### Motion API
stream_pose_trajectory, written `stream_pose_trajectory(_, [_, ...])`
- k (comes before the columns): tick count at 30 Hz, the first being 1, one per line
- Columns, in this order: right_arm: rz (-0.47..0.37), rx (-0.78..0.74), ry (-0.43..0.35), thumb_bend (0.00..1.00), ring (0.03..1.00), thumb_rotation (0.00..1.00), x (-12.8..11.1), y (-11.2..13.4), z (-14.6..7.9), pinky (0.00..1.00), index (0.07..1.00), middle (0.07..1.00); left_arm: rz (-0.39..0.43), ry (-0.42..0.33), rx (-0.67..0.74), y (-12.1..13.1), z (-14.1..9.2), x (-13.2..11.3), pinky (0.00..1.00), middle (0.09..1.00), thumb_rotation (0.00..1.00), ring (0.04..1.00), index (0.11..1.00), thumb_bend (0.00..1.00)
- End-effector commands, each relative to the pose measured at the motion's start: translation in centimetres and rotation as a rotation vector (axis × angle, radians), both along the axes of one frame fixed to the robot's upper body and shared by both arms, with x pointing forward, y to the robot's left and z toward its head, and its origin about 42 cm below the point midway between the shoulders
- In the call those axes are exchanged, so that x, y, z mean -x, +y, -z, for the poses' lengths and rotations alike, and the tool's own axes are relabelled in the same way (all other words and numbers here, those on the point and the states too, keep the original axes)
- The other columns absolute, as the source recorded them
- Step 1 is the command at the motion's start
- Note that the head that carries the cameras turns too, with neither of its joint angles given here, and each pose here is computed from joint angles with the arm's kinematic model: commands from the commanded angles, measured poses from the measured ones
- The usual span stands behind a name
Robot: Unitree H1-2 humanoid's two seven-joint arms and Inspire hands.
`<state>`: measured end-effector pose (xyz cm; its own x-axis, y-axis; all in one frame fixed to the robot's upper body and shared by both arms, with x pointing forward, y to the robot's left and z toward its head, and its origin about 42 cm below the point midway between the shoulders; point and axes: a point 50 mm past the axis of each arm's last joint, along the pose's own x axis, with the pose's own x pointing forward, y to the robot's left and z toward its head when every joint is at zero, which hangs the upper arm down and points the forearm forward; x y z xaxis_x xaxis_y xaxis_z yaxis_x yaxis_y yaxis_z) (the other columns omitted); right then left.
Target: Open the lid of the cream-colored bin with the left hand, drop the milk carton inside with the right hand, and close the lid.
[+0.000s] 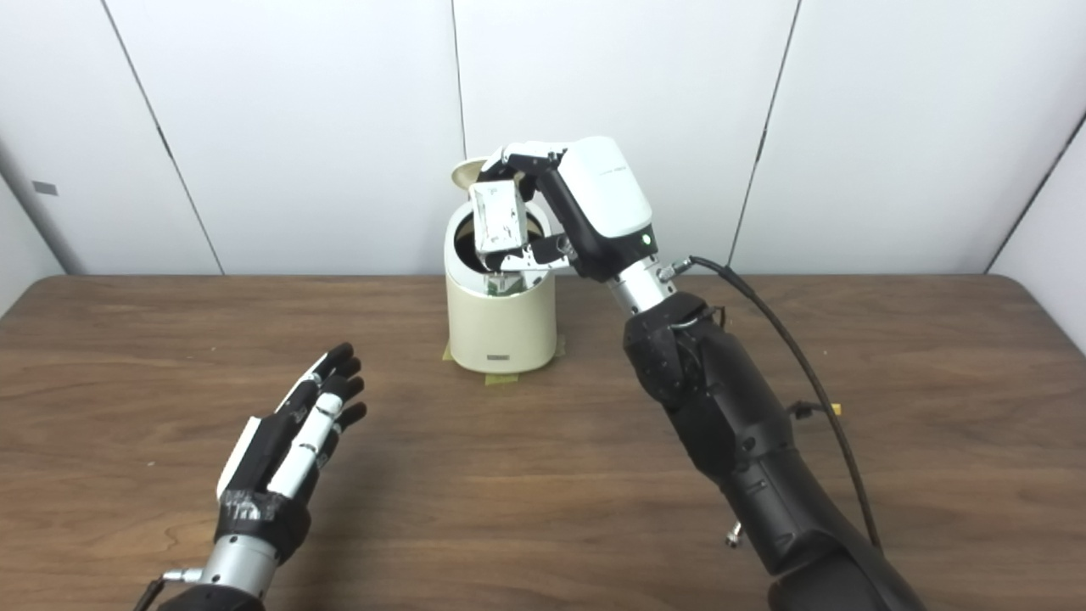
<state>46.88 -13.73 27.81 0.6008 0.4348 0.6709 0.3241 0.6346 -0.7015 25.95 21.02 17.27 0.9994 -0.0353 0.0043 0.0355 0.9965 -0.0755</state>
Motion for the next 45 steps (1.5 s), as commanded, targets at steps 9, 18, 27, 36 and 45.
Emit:
stream_pose_trajectory(9, [-0.021,-0.06,-0.118,0.5,0.413,0.0,-0.8,0.5,-3.6,0.36,0.517,0.499,0.017,-0.061,-0.003,-0.4,-1.3,-0.2,0.91,0.932,0.61,0.937,0.915,0.44])
stream_pose_trajectory(18, [-0.018,-0.074,-0.114,0.5,0.415,0.0,-0.9,0.5,-3.2,0.36,0.518,0.496,0.022,-0.062,0.001,-0.3,-1.3,-0.1,0.92,0.934,0.6,0.943,0.914,0.44])
stream_pose_trajectory(27, [-0.004,-0.075,-0.09,0.5,0.412,0.0,-1.0,0.7,-2.9,0.36,0.516,0.499,0.025,-0.058,-0.012,-0.4,-1.3,-0.1,0.92,0.936,0.59,0.938,0.909,0.44])
stream_pose_trajectory(36, [0.002,-0.068,-0.068,0.5,0.412,0.0,-1.3,0.9,-2.5,0.33,0.522,0.516,0.035,-0.066,-0.013,-0.4,-1.3,-0.1,0.92,0.941,0.59,0.951,0.898,0.42])
stream_pose_trajectory(45, [0.059,0.009,-0.034,0.52,0.455,0.0,-1.1,1.1,-2.7,0.47,0.496,0.507,0.038,-0.057,-0.018,-0.3,-1.3,0.0,0.92,0.929,0.53,0.945,0.868,0.42])
